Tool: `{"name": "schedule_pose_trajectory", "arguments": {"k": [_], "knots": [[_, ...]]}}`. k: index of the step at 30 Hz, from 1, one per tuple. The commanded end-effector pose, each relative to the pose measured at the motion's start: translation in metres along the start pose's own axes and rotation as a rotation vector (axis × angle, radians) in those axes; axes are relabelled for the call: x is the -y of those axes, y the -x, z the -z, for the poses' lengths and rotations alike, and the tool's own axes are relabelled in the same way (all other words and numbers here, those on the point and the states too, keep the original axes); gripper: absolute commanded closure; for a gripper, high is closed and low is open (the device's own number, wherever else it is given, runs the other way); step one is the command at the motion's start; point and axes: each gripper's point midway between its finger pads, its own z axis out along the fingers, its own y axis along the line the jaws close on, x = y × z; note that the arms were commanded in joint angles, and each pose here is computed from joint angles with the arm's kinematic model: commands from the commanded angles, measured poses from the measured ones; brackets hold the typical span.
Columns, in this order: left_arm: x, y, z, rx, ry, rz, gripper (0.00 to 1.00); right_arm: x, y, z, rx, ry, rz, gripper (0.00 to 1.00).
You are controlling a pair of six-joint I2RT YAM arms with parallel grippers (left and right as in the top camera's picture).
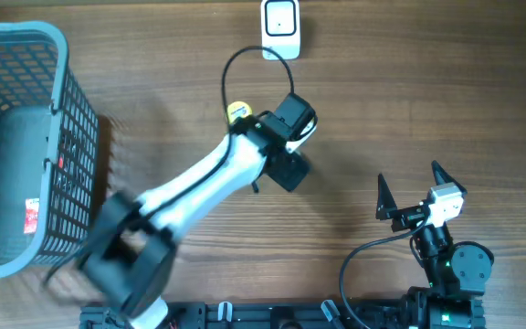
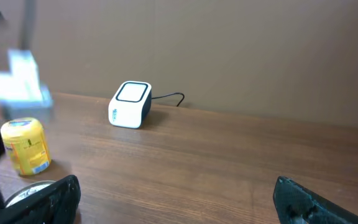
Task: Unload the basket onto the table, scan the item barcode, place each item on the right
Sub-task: 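Carry the tin can with the left gripper and place it beside the tube, then reach the left gripper into the basket and grasp the red wrench package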
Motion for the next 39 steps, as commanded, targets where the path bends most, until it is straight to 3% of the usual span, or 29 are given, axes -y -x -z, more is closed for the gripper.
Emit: {"name": "schedule_pose_trajectory", "arguments": {"k": [1, 2, 4, 6, 7, 8, 9, 12, 13, 17, 21, 22, 24, 26, 28, 34, 39], "knots": [[0.005, 0.028, 0.097, 0.265, -0.004, 0.116, 0.00, 0.001, 0.002, 0.000, 0.008, -0.004, -0.012, 0.00], [-0.005, 0.035, 0.128, 0.366, 0.023, 0.184, 0.00, 0.001, 0.002, 0.000, 0.008, -0.004, -0.013, 0.00], [-0.069, 0.042, 0.248, 0.746, 0.182, 0.467, 0.00, 0.001, 0.002, 0.000, 0.008, -0.004, -0.013, 0.00], [-0.129, 0.015, 0.335, 0.996, 0.319, 0.687, 0.00, 0.001, 0.002, 0.000, 0.008, -0.004, -0.013, 0.00], [-0.176, -0.025, 0.384, 1.122, 0.455, 0.873, 0.00, 0.001, 0.002, 0.000, 0.008, -0.004, -0.013, 0.00], [-0.199, -0.051, 0.402, 1.163, 0.530, 0.981, 0.00, 0.001, 0.002, 0.000, 0.007, -0.004, -0.013, 0.00], [-0.233, -0.106, 0.424, 1.210, 0.670, 1.198, 0.00, 0.001, 0.002, 0.000, 0.008, -0.004, -0.013, 0.00], [-0.271, -0.223, 0.421, 1.164, 0.923, 1.688, 0.00, 0.001, 0.002, 0.000, 0.008, -0.004, -0.013, 0.00], [-0.277, -0.242, 0.414, 1.126, 0.954, 1.772, 0.00, 0.001, 0.002, 0.000, 0.008, -0.004, -0.013, 0.00], [-0.307, -0.310, 0.340, 0.851, 0.885, 2.227, 0.00, 0.001, 0.002, 0.000, 0.008, -0.004, -0.013, 0.00], [-0.340, -0.337, 0.246, 0.441, 0.790, 2.362, 0.00, 0.001, 0.002, 0.000, 0.008, -0.004, -0.013, 0.00], [-0.342, -0.347, 0.211, 0.272, 0.761, 2.387, 0.00, 0.001, 0.002, 0.000, 0.008, -0.004, -0.013, 0.00], [-0.331, -0.357, 0.177, 0.071, 0.721, 2.412, 0.00, 0.001, 0.002, 0.000, 0.008, -0.004, -0.013, 0.00], [-0.311, -0.371, 0.135, -0.220, 0.659, 2.420, 0.00, 0.001, 0.002, 0.000, 0.008, -0.004, -0.013, 0.00], [-0.301, -0.381, 0.109, -0.347, 0.651, 2.404, 0.00, 0.001, 0.002, 0.000, 0.008, -0.004, -0.013, 0.00], [-0.286, -0.396, 0.051, -0.340, 0.641, 2.311, 0.00, 0.001, 0.002, 0.000, 0.008, -0.004, -0.013, 0.00], [-0.284, -0.404, 0.031, -0.287, 0.662, 2.309, 0.00, 0.001, 0.002, 0.000, 0.008, -0.004, -0.013, 0.00]]}}
